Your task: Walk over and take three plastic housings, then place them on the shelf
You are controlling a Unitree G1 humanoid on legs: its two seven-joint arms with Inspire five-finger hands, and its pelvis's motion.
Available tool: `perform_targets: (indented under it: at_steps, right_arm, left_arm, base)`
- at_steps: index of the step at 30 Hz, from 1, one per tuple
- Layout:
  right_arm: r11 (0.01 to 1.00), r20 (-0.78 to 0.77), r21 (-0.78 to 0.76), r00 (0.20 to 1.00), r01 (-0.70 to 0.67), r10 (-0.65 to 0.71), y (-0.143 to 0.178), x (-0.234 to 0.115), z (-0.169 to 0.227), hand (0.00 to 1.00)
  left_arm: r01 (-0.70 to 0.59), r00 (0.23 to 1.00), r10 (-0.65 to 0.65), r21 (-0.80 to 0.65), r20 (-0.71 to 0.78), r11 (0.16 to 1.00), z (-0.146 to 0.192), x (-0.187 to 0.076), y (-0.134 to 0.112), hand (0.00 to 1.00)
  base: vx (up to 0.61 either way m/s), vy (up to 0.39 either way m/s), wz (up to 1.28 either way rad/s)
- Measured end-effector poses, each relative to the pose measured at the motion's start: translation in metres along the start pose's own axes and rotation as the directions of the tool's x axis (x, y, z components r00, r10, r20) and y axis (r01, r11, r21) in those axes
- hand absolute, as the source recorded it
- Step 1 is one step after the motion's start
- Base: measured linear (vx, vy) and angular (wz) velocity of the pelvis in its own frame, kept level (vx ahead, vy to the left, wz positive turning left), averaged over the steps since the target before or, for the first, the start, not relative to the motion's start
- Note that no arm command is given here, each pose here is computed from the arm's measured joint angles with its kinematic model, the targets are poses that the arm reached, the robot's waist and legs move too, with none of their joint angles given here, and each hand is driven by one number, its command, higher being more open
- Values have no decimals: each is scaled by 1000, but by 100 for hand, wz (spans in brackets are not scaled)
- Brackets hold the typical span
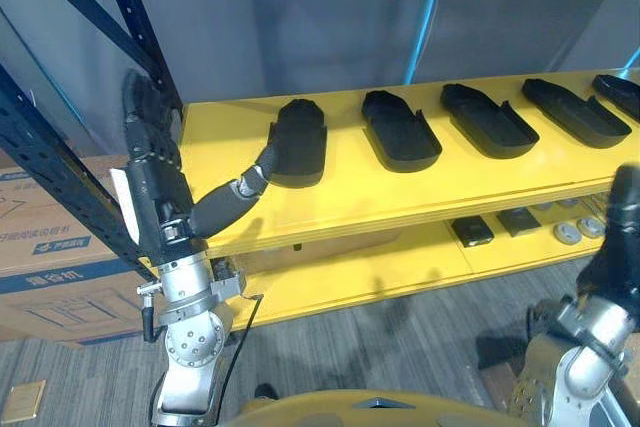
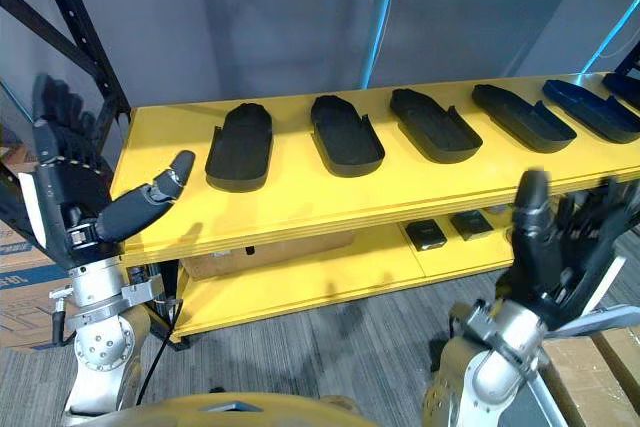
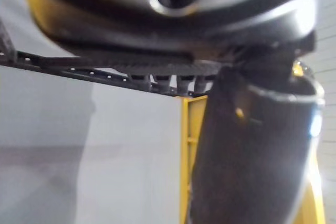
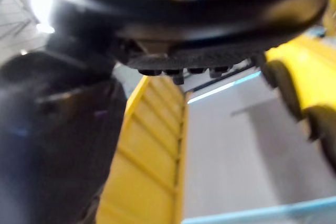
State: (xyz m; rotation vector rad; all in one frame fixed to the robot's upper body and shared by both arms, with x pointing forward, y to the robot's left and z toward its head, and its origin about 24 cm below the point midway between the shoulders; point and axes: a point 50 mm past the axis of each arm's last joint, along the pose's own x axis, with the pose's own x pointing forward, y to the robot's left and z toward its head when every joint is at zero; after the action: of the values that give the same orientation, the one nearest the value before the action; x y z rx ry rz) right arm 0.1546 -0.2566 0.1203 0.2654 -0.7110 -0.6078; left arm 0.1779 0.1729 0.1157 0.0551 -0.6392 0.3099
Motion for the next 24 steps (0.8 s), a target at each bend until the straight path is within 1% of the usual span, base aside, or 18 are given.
perform_targets:
  at_steps: [1, 2, 4, 5, 7, 8, 9, 10, 13, 15, 17, 21, 24]
  right_arm:
    - [997, 47, 29, 997, -67, 66, 10, 12, 5, 100]
    - [995, 64, 37, 993, -97, 95, 15, 17, 6, 100]
    - [975, 91, 45, 973, -219, 214, 34, 36, 8, 100]
    - [969, 88, 42, 967, -244, 240, 39, 40, 7, 100]
    - [941, 52, 1, 939, -340, 339, 56, 54, 0, 100]
    - [934, 41, -4, 933, -357, 357, 59, 58, -2, 100]
    - [925, 22, -6, 925, -379, 379, 64, 64, -6, 100]
    - [915, -7, -10, 915, -403, 403, 72, 74, -14, 100]
    - [907, -83, -28, 905, -421, 418, 83, 90, -30, 100]
    - [902, -148, -45, 895, -430, 420, 86, 97, -42, 100]
    - [897, -212, -71, 885, -437, 414, 83, 98, -54, 100]
    - [909, -333, -97, 873, -407, 355, 77, 101, -83, 100]
    - [918, -391, -97, 863, -385, 320, 77, 106, -100, 100]
  left_arm:
    - [36, 999, -36, -19, -10, 999, -1, 0, 0, 100]
    - [52, 998, -53, -35, -16, 998, -1, 1, 0, 100]
    - [123, 992, -127, -98, -27, 987, -2, 2, 2, 100]
    - [146, 988, -150, -117, -29, 982, -2, 2, 3, 100]
    - [226, 967, -245, -206, -73, 952, -7, -2, 6, 100]
    - [249, 957, -275, -229, -91, 941, -9, -4, 6, 100]
    - [280, 939, -320, -264, -122, 923, -14, -8, 6, 100]
    - [326, 900, -398, -333, -176, 885, -21, -17, 6, 100]
    - [361, 823, -498, -423, -274, 831, -36, -36, 5, 100]
    - [348, 792, -517, -457, -324, 819, -44, -47, 8, 100]
    - [325, 783, -512, -470, -353, 821, -47, -53, 14, 100]
    - [323, 784, -525, -505, -331, 800, -48, -52, 20, 100]
    - [310, 791, -544, -582, -280, 751, -46, -52, 21, 100]
  base:
    - [49, 4, 13]
    - [64, 2, 23]
    - [57, -1, 33]
    - [44, 6, 39]
    - [40, 11, 33]
    - [29, 10, 23]
    - [16, 23, 33]
    - [2, 24, 36]
    - [-9, 27, 28]
    - [-9, 31, 26]
    - [-4, 26, 27]
    - [7, 26, 22]
    - [-4, 36, 12]
